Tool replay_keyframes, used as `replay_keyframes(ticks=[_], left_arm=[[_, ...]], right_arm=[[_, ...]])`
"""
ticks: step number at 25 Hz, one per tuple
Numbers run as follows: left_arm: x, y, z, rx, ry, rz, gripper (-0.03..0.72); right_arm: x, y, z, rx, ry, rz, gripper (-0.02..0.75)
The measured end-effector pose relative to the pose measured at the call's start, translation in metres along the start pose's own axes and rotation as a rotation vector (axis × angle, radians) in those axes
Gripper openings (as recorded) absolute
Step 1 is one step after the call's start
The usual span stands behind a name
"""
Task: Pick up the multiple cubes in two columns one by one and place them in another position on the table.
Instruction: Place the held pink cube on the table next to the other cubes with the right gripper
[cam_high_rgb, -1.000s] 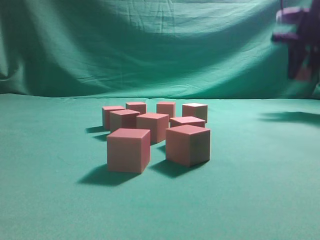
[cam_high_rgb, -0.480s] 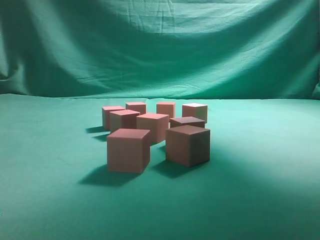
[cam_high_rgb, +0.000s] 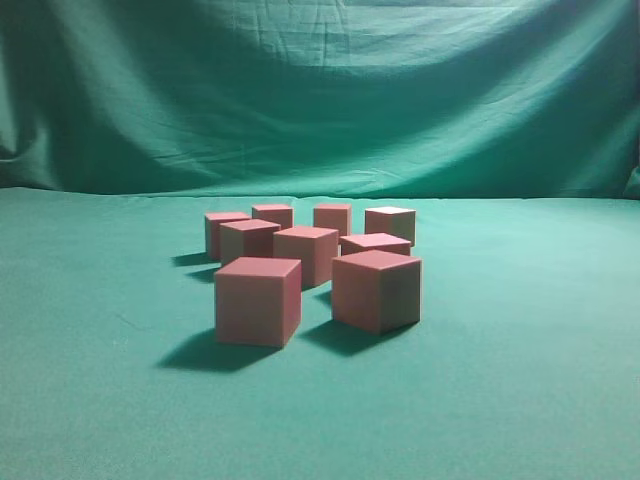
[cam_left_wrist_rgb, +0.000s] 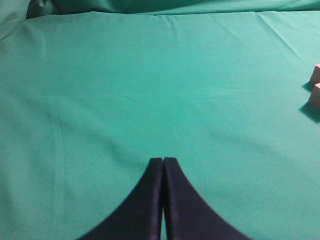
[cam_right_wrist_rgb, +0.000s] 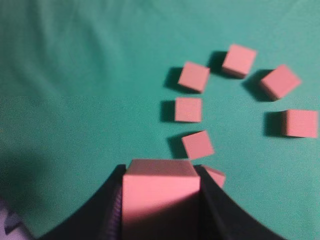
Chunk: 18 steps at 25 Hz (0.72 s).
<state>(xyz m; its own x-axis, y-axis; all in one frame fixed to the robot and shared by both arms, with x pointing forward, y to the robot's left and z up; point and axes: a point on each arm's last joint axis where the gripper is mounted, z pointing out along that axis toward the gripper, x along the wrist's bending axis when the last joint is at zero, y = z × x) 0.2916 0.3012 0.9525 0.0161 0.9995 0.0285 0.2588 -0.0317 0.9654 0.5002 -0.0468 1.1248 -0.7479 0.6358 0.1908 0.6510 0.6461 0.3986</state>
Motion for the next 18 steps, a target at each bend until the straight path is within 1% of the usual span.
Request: replay_keyframes(ticks=[2, 4, 6, 8, 13, 18], left_arm=[[0.000, 0.000, 0.000, 0.000, 0.000, 0.000, 0.000], [0.000, 0.000, 0.000, 0.000, 0.000, 0.000, 0.000], [0.000, 0.000, 0.000, 0.000, 0.000, 0.000, 0.000], [0.000, 0.000, 0.000, 0.000, 0.000, 0.000, 0.000], [0.000, 0.000, 0.000, 0.000, 0.000, 0.000, 0.000], [0.000, 0.000, 0.000, 0.000, 0.000, 0.000, 0.000]], right_arm=[[0.025, -0.002, 0.017, 0.035, 0.011, -0.072, 0.265], [0.044, -0.002, 0.034, 0.061, 0.026, -0.111, 0.265], [0.060, -0.003, 0.053, 0.095, 0.036, -0.134, 0.265], [0.070, -0.004, 0.075, 0.143, 0.036, -0.151, 0.265], [0.081, -0.008, 0.123, 0.221, -0.012, -0.200, 0.265], [0.075, -0.012, 0.157, 0.280, -0.098, -0.165, 0.265]])
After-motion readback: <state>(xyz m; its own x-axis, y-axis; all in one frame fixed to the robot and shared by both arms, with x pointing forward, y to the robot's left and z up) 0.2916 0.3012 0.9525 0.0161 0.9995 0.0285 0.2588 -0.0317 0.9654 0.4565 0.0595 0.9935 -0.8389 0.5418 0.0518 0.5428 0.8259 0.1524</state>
